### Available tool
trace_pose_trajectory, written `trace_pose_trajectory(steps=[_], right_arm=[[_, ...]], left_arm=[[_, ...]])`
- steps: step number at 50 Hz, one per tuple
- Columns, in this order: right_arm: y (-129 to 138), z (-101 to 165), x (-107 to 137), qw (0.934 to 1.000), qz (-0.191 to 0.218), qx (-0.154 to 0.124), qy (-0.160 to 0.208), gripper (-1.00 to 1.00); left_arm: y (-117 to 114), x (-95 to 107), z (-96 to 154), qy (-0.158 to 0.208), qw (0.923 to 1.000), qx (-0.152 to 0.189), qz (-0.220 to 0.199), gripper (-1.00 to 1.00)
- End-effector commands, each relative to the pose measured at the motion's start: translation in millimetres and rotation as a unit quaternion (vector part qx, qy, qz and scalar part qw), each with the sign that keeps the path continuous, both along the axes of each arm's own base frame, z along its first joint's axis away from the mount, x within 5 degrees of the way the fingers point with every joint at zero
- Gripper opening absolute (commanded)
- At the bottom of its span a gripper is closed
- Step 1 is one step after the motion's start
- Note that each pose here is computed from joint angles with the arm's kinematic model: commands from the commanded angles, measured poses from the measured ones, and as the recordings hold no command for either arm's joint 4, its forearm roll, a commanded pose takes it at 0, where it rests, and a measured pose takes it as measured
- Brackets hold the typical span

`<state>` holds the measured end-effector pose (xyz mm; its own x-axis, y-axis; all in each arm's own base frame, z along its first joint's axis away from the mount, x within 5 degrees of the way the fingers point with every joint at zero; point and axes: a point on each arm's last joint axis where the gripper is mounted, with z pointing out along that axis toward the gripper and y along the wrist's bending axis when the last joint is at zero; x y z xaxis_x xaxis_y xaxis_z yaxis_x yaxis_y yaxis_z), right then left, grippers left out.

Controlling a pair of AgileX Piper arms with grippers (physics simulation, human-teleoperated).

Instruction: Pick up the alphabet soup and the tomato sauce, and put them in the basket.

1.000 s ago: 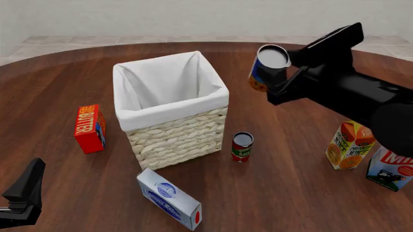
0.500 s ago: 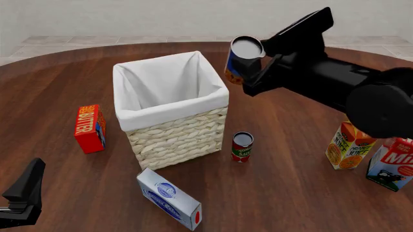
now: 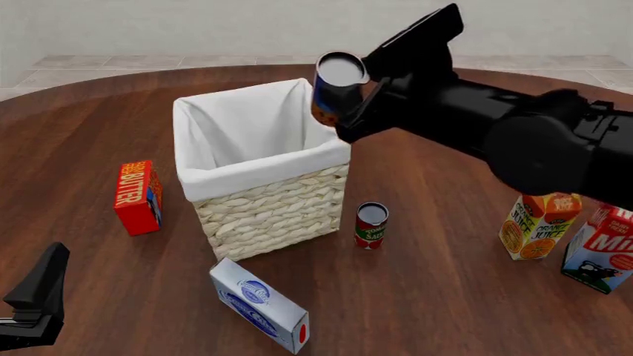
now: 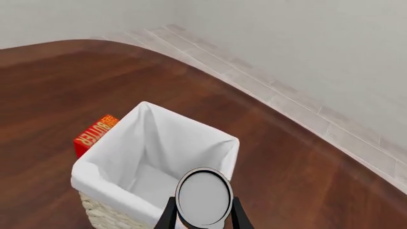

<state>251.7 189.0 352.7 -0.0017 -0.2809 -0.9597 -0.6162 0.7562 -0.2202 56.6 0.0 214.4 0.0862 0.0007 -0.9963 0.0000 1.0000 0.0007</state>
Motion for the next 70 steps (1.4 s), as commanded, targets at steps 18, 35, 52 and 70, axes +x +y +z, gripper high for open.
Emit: trace_pose_trajectory(steps=[18,35,52,70], right_arm=[[34.7,-7.9,16.9,0.9997,0.024,0.008,0.006,-1.00],[50.4,-19.2,29.2,0.9995,0.029,0.003,0.015,-1.00],[60.4,-20.4,46.3,0.9995,0.025,-0.005,0.019,-1.00],[70.2,-34.5,65.4,0.9993,0.018,-0.009,0.031,-1.00]], left_arm=[[0.0,-0.2,0.3,-0.002,1.0000,0.003,0.000,1.00],[0.0,0.0,0.0,0.000,1.0000,0.000,0.000,1.00],[0.0,0.0,0.0,0.000,1.0000,0.000,0.000,1.00],[0.0,0.0,0.0,0.000,1.0000,0.000,0.000,1.00]])
